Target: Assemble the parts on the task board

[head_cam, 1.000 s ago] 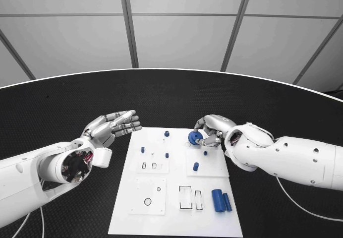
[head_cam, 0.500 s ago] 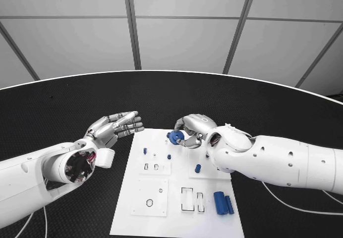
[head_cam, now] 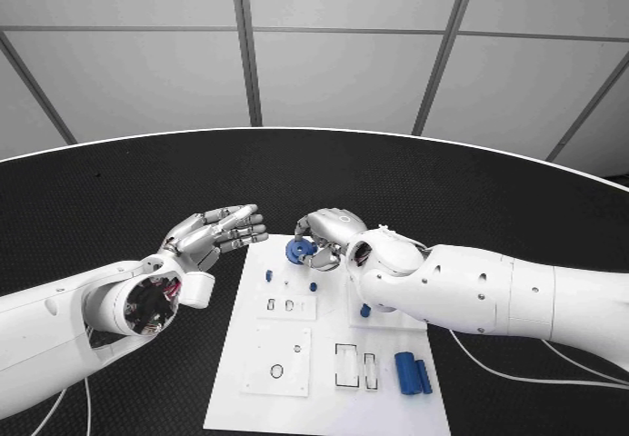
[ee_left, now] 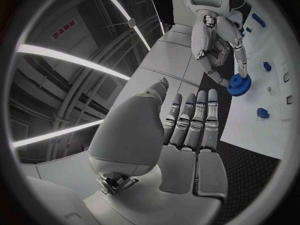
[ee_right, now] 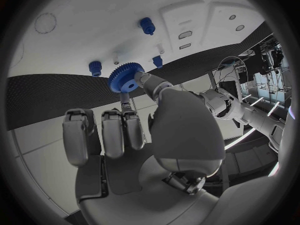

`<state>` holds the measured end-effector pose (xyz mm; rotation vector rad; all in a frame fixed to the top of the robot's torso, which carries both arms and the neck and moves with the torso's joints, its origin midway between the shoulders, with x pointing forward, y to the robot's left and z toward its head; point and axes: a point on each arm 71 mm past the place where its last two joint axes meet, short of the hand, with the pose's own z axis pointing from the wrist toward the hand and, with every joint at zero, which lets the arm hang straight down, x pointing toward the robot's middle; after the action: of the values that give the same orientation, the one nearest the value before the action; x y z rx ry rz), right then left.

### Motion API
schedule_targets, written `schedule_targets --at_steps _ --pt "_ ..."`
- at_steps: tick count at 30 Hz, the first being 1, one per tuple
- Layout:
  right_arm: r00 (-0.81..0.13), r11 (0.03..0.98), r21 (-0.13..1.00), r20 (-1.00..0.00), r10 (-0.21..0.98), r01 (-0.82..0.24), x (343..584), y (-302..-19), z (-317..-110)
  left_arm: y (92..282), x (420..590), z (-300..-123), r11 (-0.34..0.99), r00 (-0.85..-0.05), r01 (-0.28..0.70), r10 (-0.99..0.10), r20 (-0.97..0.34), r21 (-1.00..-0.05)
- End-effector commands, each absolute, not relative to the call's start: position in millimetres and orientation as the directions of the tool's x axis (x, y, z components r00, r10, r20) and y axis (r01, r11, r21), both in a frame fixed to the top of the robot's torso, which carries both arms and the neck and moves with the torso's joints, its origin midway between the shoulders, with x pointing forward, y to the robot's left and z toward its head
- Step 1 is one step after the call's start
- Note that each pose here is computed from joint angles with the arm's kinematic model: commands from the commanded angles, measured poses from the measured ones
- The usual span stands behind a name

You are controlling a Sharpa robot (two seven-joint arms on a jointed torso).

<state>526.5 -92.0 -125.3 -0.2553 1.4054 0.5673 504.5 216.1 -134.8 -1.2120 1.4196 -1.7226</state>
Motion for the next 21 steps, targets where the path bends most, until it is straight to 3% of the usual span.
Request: schedule_targets --at_steps 1,21 --pt "0.055 0.842 0.157 -0.975 0.216 -0.516 527.9 -88.5 -126.2 215.9 504.1 -134.6 -0.255 -0.409 -0.102 -0.87 0.274 -0.962" --pt "0.014 0.867 0.135 -0.987 0.161 -0.479 534.7 -93.9 -133.6 218.2 504.5 -134.5 -0.255 -0.404 -0.099 -0.873 0.273 -0.962"
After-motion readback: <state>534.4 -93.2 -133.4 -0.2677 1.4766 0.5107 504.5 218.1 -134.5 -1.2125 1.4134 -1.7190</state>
